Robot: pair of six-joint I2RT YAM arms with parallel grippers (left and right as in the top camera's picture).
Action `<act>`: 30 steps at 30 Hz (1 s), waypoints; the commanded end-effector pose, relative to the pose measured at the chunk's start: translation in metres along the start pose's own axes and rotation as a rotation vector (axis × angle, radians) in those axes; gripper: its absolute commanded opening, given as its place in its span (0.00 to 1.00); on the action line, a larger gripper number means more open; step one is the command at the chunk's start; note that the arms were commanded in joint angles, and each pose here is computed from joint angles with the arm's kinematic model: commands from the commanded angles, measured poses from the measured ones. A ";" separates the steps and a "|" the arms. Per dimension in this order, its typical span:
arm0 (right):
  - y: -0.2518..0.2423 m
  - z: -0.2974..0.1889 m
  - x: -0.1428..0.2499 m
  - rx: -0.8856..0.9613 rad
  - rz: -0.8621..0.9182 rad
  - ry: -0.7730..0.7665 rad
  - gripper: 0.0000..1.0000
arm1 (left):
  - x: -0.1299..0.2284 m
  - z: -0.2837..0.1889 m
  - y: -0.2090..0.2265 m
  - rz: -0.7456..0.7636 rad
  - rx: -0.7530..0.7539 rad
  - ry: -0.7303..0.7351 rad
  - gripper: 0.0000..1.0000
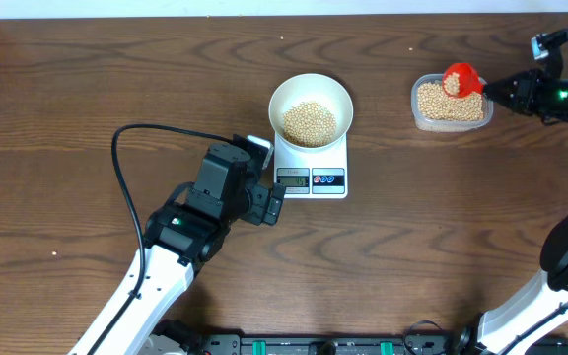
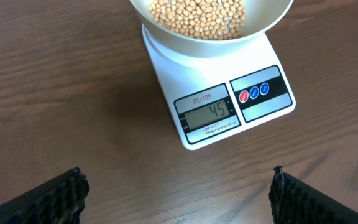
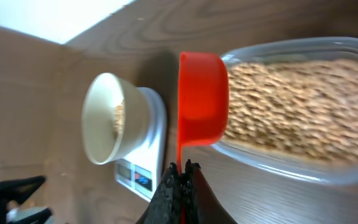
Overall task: Scoop item into bowl and weigh 50g on scale
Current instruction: 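Lift the scoop and carry it over the bowl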
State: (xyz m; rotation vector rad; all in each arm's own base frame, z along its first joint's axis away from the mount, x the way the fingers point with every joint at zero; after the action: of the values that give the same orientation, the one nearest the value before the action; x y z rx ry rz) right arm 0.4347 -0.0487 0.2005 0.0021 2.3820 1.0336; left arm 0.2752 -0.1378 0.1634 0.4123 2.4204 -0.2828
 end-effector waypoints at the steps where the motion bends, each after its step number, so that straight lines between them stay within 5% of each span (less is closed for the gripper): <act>1: 0.036 0.002 -0.009 -0.126 -0.084 -0.027 0.01 | 0.002 0.001 0.000 -0.015 0.002 0.009 0.95; 15: 0.109 0.074 -0.006 -0.225 -0.220 0.058 0.01 | 0.002 0.001 0.000 -0.015 0.002 0.009 0.95; 30: 0.163 0.145 0.028 -0.048 -0.412 0.186 0.01 | 0.002 0.001 0.000 -0.015 0.002 0.009 0.95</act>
State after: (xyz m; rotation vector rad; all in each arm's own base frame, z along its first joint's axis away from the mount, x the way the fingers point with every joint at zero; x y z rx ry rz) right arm 0.4413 0.1683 0.2074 -0.5937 2.3590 1.0723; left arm 0.2752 -0.1378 0.1634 0.4123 2.4204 -0.2828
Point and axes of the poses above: each gripper's point midway between its finger pads, its own z axis out along the fingers, its own y axis along the line the jaws close on, x = y × z, the point moved 2 cm from there along -z, back along the fingers, and after that the axes turned 3 degrees about -z, right-handed, at the moved point
